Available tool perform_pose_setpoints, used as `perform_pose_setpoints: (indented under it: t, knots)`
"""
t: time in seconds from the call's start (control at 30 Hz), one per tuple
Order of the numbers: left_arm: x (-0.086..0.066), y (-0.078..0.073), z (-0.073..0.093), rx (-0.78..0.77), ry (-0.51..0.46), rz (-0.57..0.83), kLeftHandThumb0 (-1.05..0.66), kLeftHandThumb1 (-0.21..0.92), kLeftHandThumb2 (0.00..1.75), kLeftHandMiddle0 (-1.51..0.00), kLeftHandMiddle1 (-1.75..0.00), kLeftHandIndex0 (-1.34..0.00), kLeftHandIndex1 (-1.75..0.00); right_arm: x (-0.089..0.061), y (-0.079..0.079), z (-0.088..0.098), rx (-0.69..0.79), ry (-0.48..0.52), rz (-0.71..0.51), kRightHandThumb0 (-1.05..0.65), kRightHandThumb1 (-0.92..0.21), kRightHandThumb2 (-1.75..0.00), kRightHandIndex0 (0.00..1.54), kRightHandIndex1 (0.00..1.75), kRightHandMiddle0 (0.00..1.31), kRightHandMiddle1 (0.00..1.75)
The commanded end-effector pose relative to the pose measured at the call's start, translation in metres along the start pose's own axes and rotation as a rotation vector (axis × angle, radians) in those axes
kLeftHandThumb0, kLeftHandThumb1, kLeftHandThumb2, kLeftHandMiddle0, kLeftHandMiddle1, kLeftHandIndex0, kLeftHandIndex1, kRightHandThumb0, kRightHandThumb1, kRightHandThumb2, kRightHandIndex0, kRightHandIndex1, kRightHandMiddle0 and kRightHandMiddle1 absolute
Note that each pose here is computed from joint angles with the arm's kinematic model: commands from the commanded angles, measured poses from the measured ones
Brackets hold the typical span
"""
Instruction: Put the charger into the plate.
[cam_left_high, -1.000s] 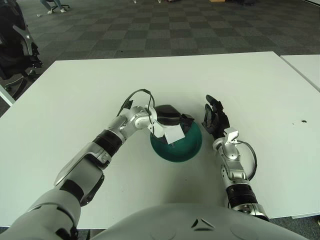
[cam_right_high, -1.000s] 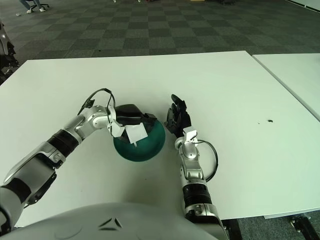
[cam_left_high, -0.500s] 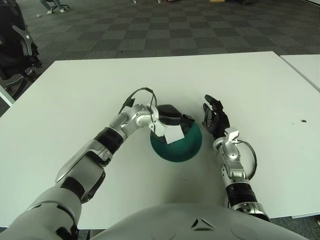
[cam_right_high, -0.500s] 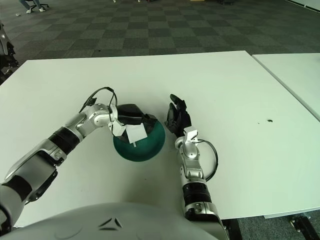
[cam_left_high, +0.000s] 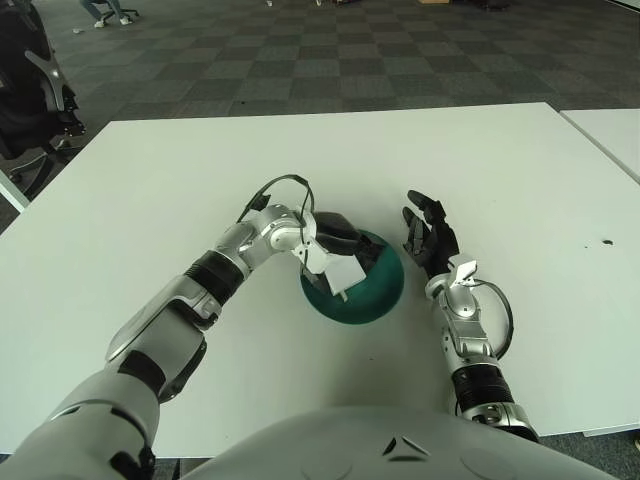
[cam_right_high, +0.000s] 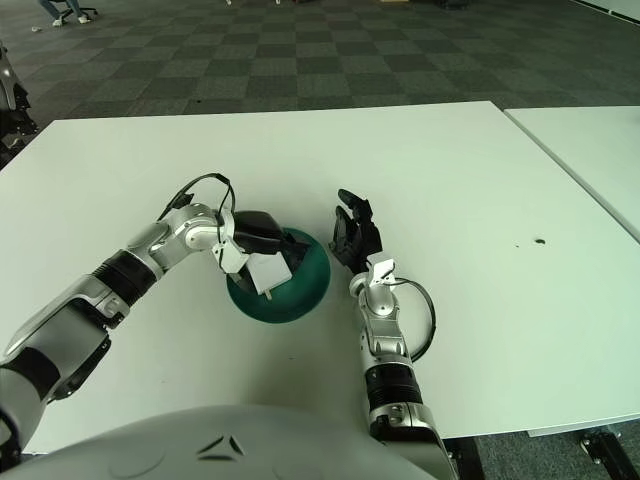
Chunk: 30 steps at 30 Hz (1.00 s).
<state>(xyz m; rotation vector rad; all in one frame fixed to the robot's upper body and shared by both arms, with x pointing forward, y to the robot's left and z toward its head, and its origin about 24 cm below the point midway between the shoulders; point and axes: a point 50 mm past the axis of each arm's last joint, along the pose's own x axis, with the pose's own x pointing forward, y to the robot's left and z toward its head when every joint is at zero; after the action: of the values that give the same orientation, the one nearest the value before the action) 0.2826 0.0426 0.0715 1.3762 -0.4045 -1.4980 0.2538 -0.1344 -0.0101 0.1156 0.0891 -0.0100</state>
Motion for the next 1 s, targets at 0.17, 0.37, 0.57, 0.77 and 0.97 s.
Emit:
perform_pose_setpoints:
  t: [0.17,0.37,0.57,0.77,0.97]
  knots:
    - [-0.008,0.009,0.001,0.078,0.039,-0.150,-1.05,0.92,0.80,-0.14,-0.16,0.00,-0.54,-0.032,-0.007,-0.063,0.064,0.345,-0.052,-0.71,-0.92,-0.83,0.33,0.03,0.00,0.74]
    - [-0.007,0.007,0.002,0.107,0.042,-0.174,-1.05,0.92,0.81,-0.09,-0.03,0.00,-0.25,-0.031,-0.008,-0.063,0.069,0.343,-0.046,-0.68,-0.92,-0.85,0.33,0.03,0.00,0.74]
    - [-0.007,0.006,0.002,0.122,0.043,-0.184,-1.05,0.92,0.83,-0.07,-0.01,0.00,-0.12,-0.031,-0.009,-0.063,0.065,0.334,-0.046,-0.67,-0.92,-0.85,0.35,0.03,0.00,0.77]
    - [-0.009,0.006,0.001,0.127,0.047,-0.193,-1.05,0.92,0.83,-0.06,0.00,0.00,-0.07,-0.031,-0.010,-0.062,0.054,0.331,-0.041,-0.68,-0.92,-0.84,0.39,0.04,0.00,0.82]
    - [-0.030,0.019,-0.002,0.141,0.054,-0.159,-1.05,0.92,0.83,-0.06,0.00,0.00,-0.01,-0.032,-0.010,-0.063,0.008,0.342,-0.033,-0.70,-0.92,-0.85,0.40,0.04,0.00,0.83]
